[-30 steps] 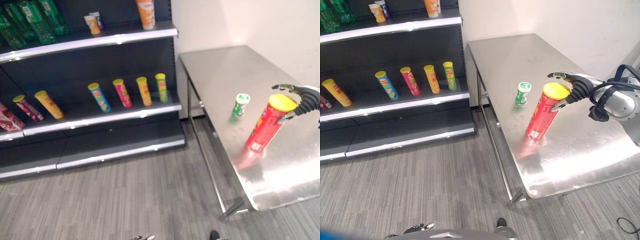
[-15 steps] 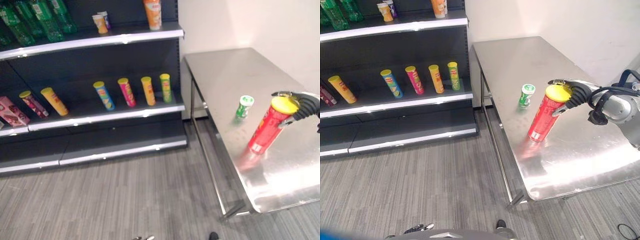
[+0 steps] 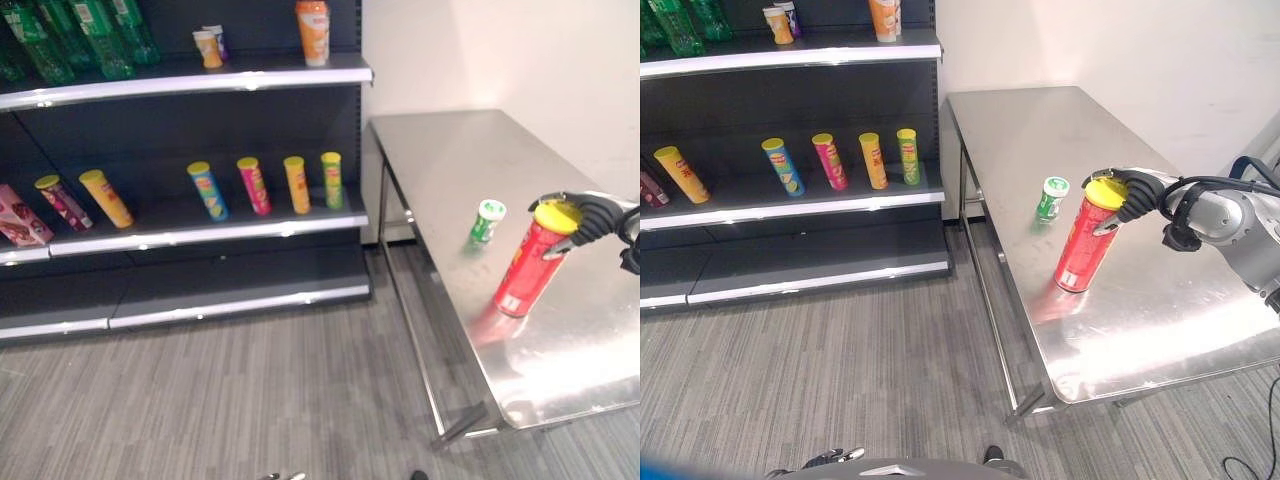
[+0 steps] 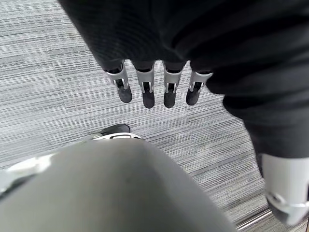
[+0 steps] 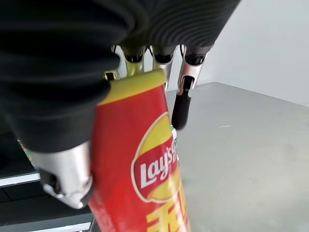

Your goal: Put the goods on the table back onto the shelves and tidy them up.

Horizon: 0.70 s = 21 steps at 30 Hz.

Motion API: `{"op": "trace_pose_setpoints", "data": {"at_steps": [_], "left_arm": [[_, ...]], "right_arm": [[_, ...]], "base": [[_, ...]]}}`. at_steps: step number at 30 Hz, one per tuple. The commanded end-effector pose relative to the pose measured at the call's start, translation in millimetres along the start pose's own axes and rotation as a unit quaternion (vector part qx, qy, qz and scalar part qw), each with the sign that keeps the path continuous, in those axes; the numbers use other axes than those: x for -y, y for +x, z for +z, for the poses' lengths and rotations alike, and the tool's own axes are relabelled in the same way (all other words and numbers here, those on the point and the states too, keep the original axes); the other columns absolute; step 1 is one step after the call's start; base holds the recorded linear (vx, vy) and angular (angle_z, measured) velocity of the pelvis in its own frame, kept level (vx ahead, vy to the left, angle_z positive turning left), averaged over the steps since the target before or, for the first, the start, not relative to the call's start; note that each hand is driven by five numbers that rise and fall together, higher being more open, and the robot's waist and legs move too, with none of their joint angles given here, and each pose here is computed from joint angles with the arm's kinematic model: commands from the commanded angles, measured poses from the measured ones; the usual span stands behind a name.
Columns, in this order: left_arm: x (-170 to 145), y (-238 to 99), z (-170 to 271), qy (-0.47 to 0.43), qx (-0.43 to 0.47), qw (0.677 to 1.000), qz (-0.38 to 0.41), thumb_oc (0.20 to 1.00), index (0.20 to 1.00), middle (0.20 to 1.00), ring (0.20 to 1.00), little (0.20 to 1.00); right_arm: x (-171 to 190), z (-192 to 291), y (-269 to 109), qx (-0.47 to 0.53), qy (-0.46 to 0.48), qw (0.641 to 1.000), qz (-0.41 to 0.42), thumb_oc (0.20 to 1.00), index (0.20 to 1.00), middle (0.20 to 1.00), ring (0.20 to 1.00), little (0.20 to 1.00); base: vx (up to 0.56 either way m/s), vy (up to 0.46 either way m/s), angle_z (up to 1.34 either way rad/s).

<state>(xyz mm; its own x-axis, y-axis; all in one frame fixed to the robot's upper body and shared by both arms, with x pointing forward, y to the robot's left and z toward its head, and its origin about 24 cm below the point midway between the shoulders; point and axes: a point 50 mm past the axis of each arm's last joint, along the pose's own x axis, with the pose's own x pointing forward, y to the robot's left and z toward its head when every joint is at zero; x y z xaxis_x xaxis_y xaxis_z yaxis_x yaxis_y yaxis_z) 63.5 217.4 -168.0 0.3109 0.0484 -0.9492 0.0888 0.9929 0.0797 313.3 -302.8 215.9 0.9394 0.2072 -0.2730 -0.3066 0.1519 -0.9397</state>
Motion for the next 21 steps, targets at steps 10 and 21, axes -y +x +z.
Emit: {"op": "trace_pose_setpoints", "data": {"at_steps": [10, 21], "left_arm": [[-14.5, 0.4, 13.6, 0.032, 0.019, 0.999, 0.015, 1.000, 1.000, 1.000, 1.000, 1.000], [-21.9, -1.2, 13.7, 0.015, 0.027, 0.999, 0.030, 1.000, 1.000, 1.000, 1.000, 1.000]], "right_arm": [[15.9, 18.6, -21.4, 0.044, -0.073, 0.994, -0.069, 0.200, 0.200, 0.200, 0.200, 0.200], [51.5, 49.5, -64.8, 0.121, -0.091, 0.963, -0.224, 0.200, 0.200, 0.200, 0.200, 0.200]], "base": [[0.00, 0.000, 0.00], [0.00, -0.025, -0.02]]}}
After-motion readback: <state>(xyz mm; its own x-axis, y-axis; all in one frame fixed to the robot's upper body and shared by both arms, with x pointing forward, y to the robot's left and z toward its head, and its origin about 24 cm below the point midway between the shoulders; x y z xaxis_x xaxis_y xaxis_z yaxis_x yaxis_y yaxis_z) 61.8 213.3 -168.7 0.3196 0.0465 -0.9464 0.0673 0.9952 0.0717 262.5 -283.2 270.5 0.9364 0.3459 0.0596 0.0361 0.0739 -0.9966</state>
